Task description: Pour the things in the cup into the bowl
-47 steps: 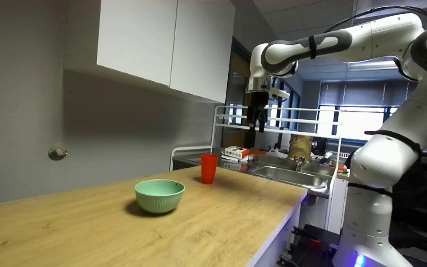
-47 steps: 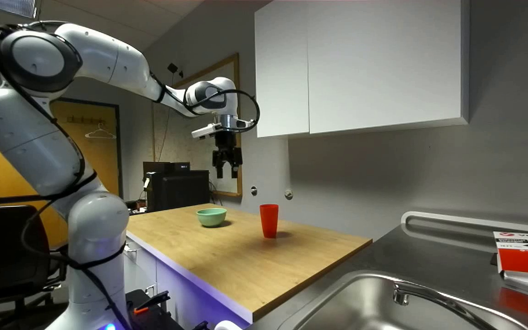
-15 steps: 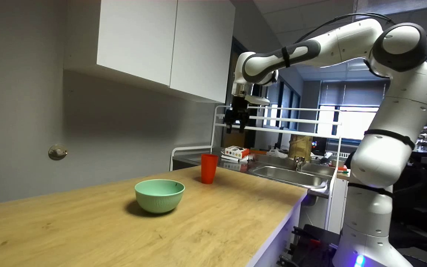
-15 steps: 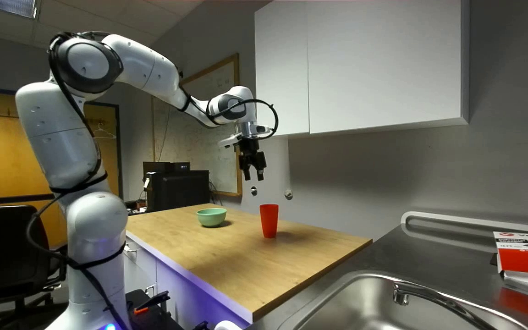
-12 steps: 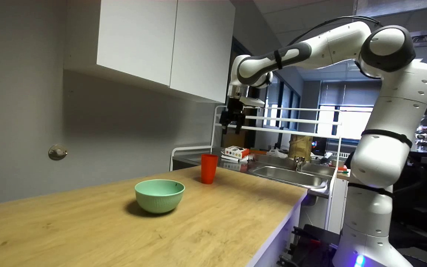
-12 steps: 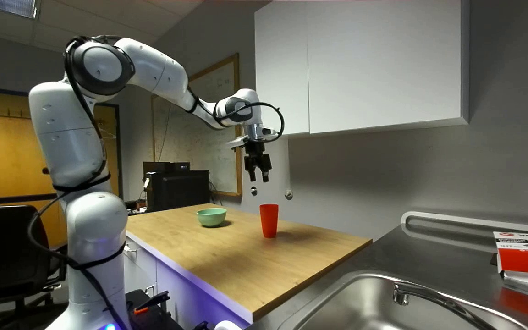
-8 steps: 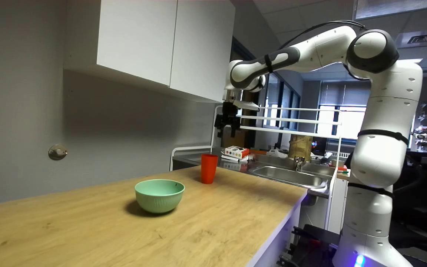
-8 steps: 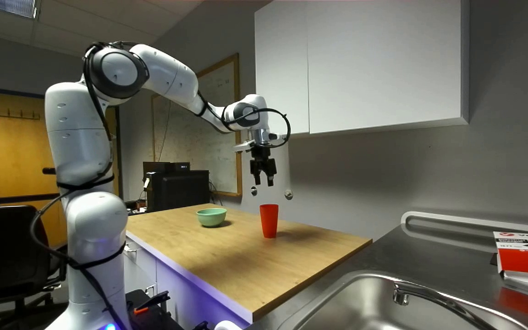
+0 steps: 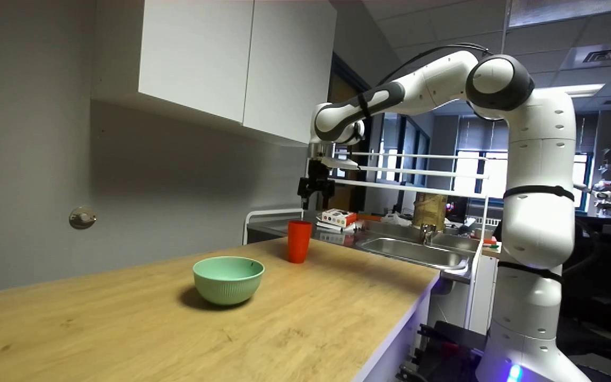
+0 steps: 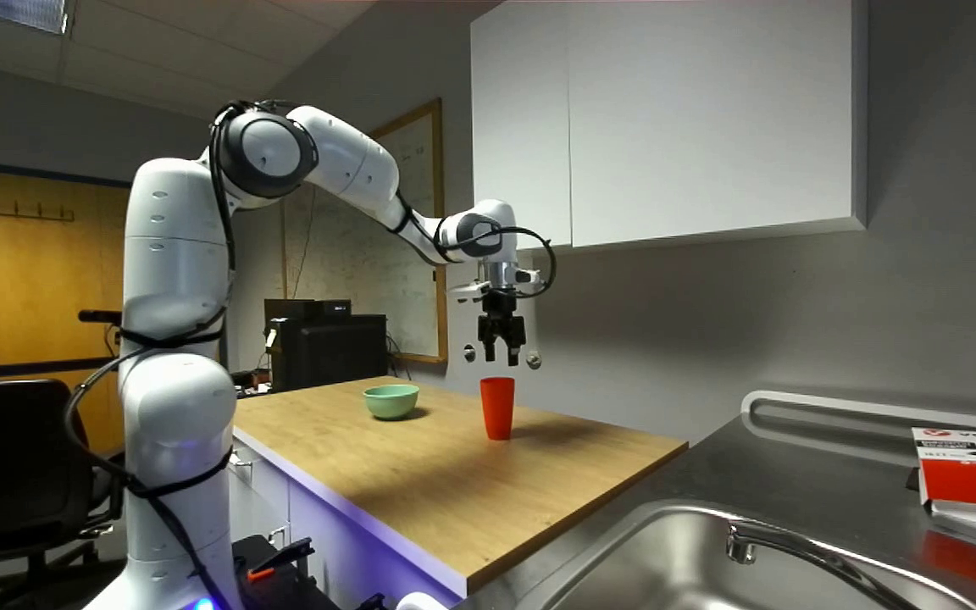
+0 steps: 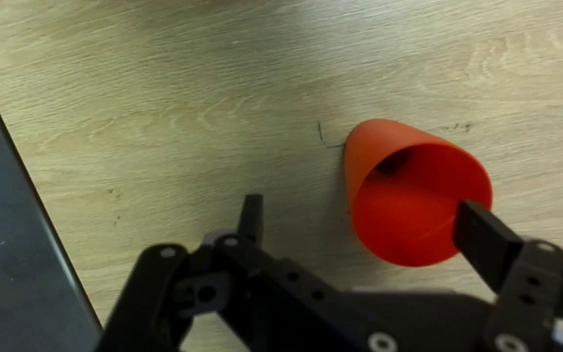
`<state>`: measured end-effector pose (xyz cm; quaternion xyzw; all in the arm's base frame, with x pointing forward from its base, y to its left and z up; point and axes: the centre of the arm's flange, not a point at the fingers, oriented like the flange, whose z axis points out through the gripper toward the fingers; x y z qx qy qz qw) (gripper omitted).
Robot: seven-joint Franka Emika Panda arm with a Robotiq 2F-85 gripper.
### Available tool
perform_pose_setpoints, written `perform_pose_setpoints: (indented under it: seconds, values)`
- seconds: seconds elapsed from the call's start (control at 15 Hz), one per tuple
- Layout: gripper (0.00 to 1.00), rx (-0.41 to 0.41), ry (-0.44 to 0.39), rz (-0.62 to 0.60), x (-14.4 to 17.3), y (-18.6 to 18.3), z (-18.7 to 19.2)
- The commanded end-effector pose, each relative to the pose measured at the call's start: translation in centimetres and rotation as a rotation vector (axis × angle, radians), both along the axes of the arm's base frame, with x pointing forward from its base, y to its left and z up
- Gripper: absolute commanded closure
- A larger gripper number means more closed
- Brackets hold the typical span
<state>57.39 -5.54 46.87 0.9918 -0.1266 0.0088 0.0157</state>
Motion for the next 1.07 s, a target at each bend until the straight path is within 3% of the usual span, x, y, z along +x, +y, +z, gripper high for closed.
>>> perform_pose_setpoints:
  seconds: [0.0, 0.73, 0.8, 0.87, 1.0]
  values:
    - [0.00, 0.026, 0.015, -0.025, 2.3, -0.4, -0.7]
    - [0.00, 0.089, 0.064, -0.056, 4.1, -1.7, -5.5]
    - [0.25, 0.092, 0.067, -0.060, 4.1, -1.9, -5.8]
    - [0.26, 0.096, 0.072, -0.064, 4.1, -2.2, -6.1]
    - [0.41, 0.100, 0.079, -0.072, 4.0, -2.6, -6.6]
